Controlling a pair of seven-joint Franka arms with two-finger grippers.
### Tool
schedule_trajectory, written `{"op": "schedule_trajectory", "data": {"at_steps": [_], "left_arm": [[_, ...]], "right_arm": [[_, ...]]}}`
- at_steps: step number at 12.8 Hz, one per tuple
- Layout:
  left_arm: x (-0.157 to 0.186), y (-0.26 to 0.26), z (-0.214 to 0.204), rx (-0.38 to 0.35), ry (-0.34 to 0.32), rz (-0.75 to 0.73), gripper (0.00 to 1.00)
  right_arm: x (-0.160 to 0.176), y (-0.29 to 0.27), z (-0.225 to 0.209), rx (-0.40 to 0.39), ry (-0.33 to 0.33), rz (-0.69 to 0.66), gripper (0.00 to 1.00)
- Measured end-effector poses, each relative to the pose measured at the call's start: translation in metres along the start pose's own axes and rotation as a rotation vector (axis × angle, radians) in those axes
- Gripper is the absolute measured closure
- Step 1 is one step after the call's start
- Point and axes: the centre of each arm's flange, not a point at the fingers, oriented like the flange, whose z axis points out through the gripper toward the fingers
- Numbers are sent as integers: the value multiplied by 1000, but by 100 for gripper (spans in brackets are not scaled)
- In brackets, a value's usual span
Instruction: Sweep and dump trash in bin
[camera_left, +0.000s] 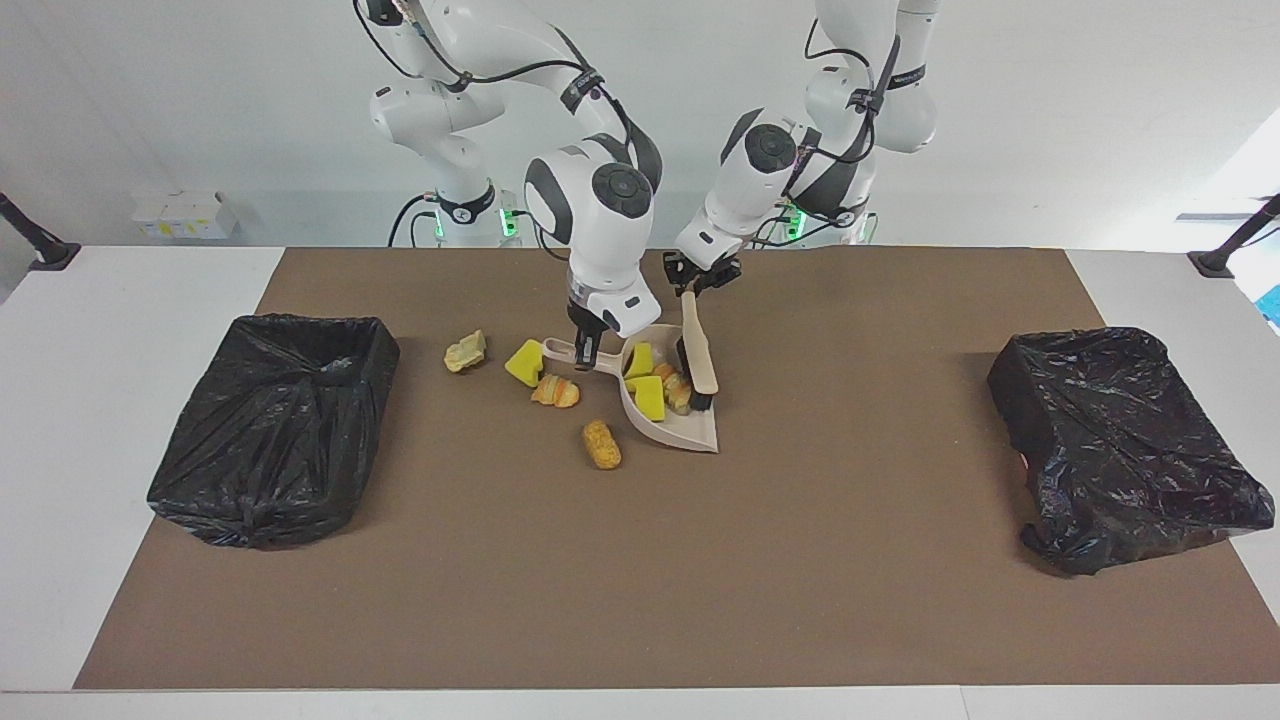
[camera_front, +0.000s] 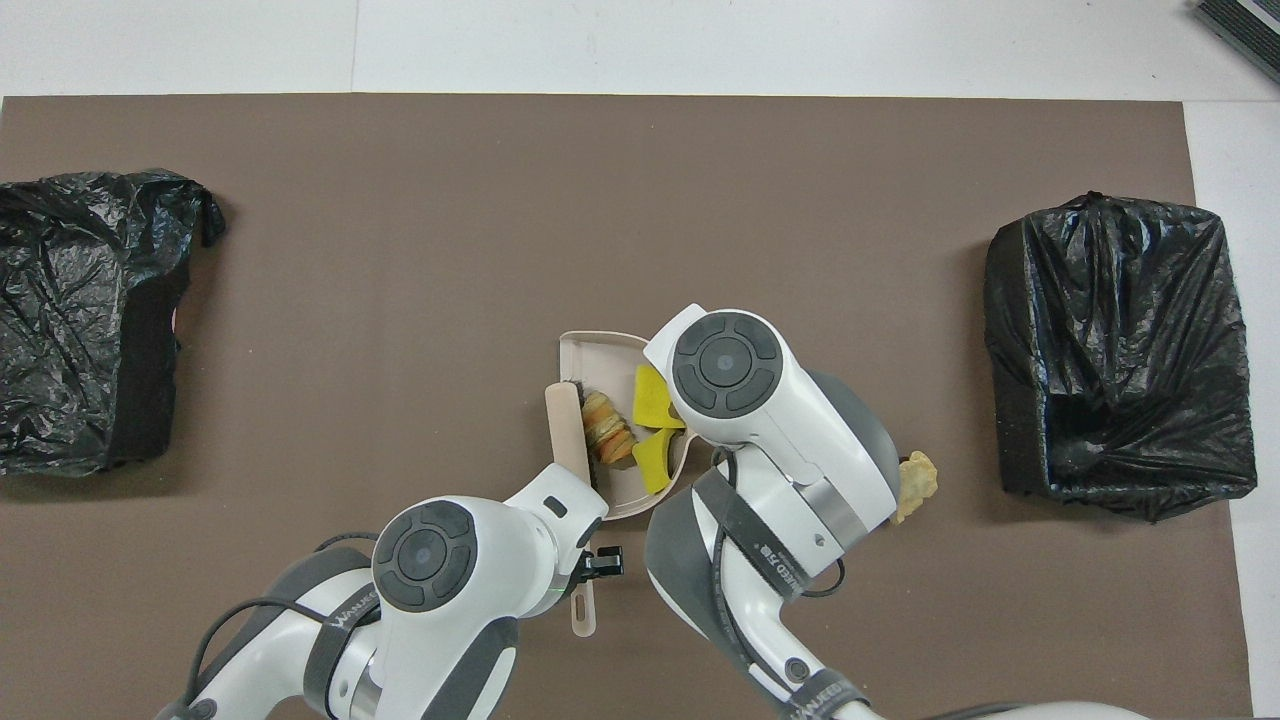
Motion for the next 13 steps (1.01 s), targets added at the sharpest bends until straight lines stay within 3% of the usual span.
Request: {"op": "schedule_trajectory", "data": {"at_steps": [2,4,7,9,13], "left_arm": [[-5,-4,-3,106,-45,51,73],[-11,-8,-13,209,-29,57,73],[-36,-5,-19,282,-54,13,73],[-75,7,-13,314,-57,46,73],[-143,23,2,348,-26,26,73]], "right_arm": [[-5,7,1,-19,23,1,68],[-2,9,3,-43,69,10,68],[-1,12,7,-58,114,25,68],[-7,16,6,-47,140,7,68],[-47,44,-11,-69,158,-27,68]]}}
